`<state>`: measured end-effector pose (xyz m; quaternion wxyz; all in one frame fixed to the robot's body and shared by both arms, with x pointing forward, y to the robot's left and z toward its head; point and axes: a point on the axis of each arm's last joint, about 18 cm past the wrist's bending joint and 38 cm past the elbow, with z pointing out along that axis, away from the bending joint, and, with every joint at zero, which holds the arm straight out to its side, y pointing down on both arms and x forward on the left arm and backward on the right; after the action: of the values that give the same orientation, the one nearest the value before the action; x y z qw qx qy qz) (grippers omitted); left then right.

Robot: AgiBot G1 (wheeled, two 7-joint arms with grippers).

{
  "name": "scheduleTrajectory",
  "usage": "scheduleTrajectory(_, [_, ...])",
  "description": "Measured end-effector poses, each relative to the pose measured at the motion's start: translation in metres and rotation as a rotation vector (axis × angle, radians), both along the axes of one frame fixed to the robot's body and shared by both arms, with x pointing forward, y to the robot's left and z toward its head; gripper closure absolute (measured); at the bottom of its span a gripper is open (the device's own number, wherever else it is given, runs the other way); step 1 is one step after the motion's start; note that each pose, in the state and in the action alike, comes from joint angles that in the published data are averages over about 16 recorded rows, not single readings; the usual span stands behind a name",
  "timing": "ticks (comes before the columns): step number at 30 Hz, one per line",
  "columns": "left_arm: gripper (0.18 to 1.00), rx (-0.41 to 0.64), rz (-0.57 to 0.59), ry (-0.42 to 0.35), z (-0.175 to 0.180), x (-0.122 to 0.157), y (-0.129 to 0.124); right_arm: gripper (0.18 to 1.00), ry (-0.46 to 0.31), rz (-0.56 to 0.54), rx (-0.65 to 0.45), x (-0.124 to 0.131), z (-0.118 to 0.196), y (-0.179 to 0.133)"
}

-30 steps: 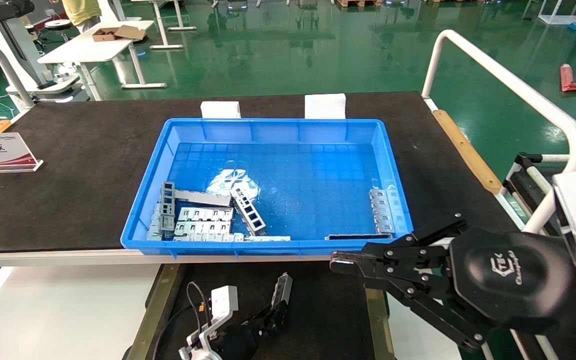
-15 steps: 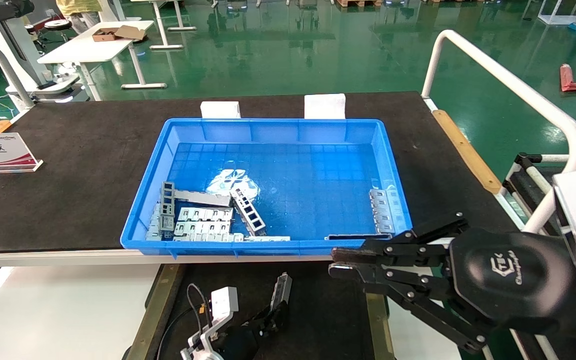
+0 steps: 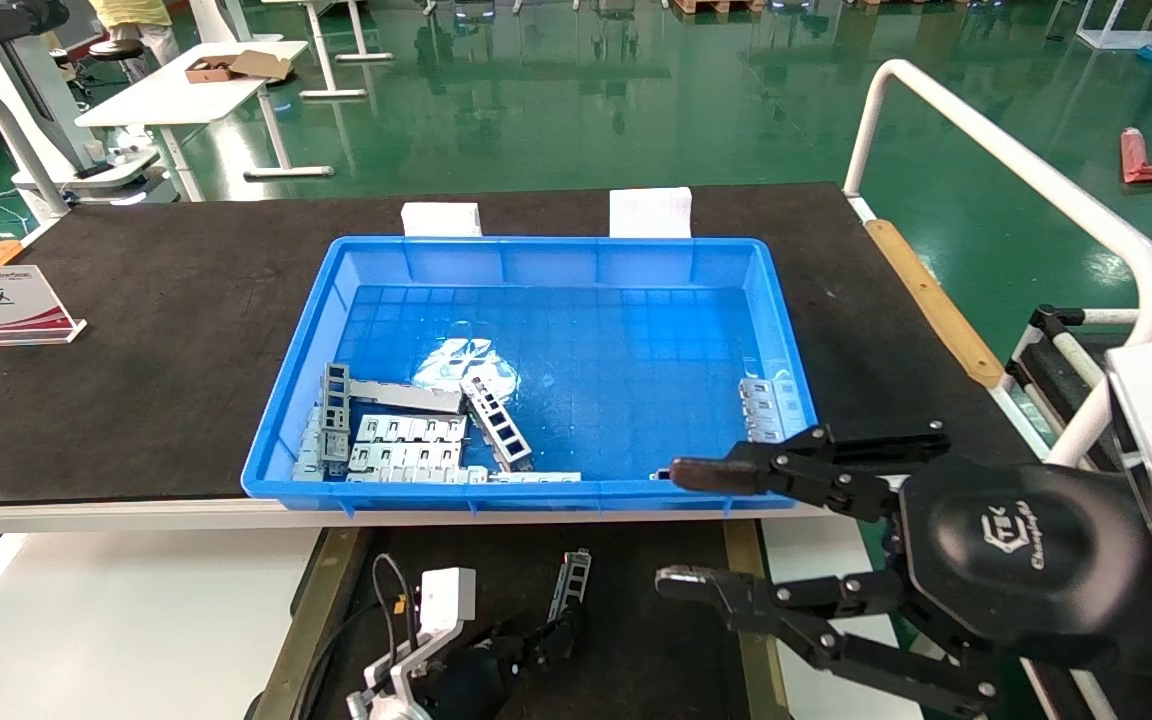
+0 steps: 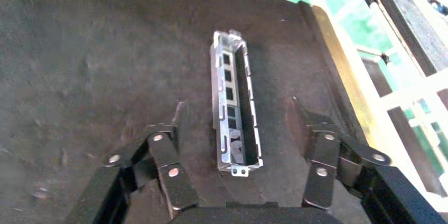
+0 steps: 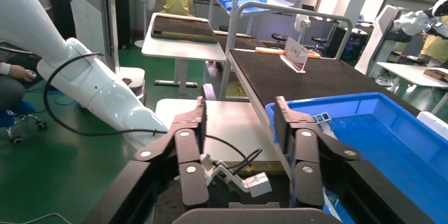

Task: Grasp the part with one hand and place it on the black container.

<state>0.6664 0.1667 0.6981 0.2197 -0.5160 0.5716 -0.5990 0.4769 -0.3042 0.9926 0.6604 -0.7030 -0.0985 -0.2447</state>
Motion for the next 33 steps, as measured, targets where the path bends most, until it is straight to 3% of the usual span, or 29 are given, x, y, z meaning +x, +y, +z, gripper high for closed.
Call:
scheduleTrajectory(16, [0.283,0.248,-0.216,-0.115,0.035,-0.05,0.037,0.417,0.0,0.0,0.0,0.0,0.0,0.0])
scheduleTrajectory(26, [0.202,0.339,-0.386,-0.136,0.059,-0.073,0.066,0.244,0.0,0.0,0.0,0.0,0.0,0.0])
scheduleTrajectory(33, [0.185,0.333,-0.512,-0.213,0.083,-0.094,0.079,0.196,0.0,0.0,0.0,0.0,0.0,0.0])
